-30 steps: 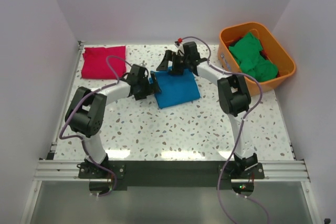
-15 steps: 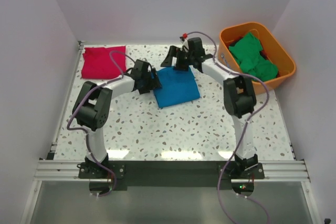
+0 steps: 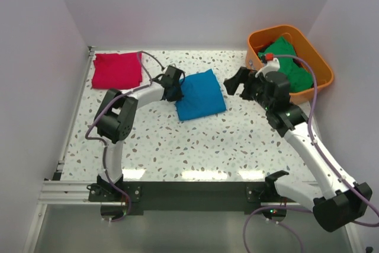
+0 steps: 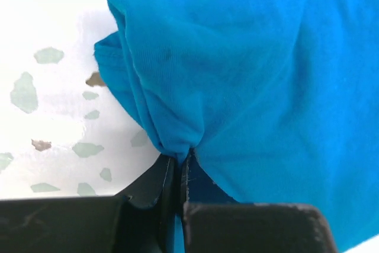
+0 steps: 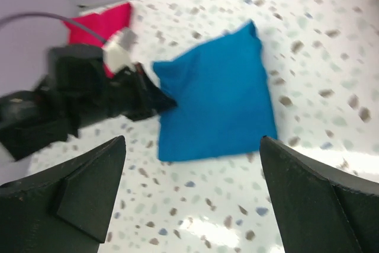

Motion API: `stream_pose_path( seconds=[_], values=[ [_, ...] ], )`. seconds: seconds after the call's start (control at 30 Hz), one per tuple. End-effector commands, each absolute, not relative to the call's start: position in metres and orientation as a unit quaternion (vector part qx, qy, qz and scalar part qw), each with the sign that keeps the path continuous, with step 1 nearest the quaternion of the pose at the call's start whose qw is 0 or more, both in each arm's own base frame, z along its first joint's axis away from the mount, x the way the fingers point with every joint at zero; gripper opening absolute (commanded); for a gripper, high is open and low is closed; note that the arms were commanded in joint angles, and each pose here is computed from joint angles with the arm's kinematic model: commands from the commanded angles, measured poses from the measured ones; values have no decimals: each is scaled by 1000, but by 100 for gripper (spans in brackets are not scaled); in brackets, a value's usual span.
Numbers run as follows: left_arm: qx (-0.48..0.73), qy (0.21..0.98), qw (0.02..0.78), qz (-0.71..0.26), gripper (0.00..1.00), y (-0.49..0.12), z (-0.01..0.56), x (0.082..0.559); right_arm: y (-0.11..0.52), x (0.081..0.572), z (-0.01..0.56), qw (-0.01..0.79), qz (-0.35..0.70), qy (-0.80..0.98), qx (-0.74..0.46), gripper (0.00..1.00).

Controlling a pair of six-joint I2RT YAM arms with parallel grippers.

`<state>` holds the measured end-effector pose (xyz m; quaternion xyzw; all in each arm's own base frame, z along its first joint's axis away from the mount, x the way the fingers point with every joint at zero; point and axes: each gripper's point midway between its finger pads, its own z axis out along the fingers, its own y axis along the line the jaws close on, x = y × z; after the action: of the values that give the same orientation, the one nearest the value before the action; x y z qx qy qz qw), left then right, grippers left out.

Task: Fold and stack the t-shirts
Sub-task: Neatly place the folded tshirt to the corner

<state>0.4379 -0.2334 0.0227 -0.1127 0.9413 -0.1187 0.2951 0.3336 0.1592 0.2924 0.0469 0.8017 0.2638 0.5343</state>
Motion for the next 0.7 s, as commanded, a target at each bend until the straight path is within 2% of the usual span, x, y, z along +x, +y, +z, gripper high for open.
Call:
stream_pose_path(
  seconds=[0.0, 0.27, 0.47, 0.67],
  values=[
    [-83, 957, 278, -3, 0, -196, 2, 437, 116, 315, 210, 481, 149, 859, 93, 99],
    [73, 910, 397, 97, 0, -151, 99, 511, 99, 299, 188, 480, 111, 867, 70, 99],
    [157, 882, 424, 133, 0, -111, 158, 549, 93, 301, 172, 466, 84, 878, 74, 99],
    [200, 869, 410, 189, 0, -63, 187, 562, 89, 304, 161, 448, 61, 889, 76, 99]
  ],
)
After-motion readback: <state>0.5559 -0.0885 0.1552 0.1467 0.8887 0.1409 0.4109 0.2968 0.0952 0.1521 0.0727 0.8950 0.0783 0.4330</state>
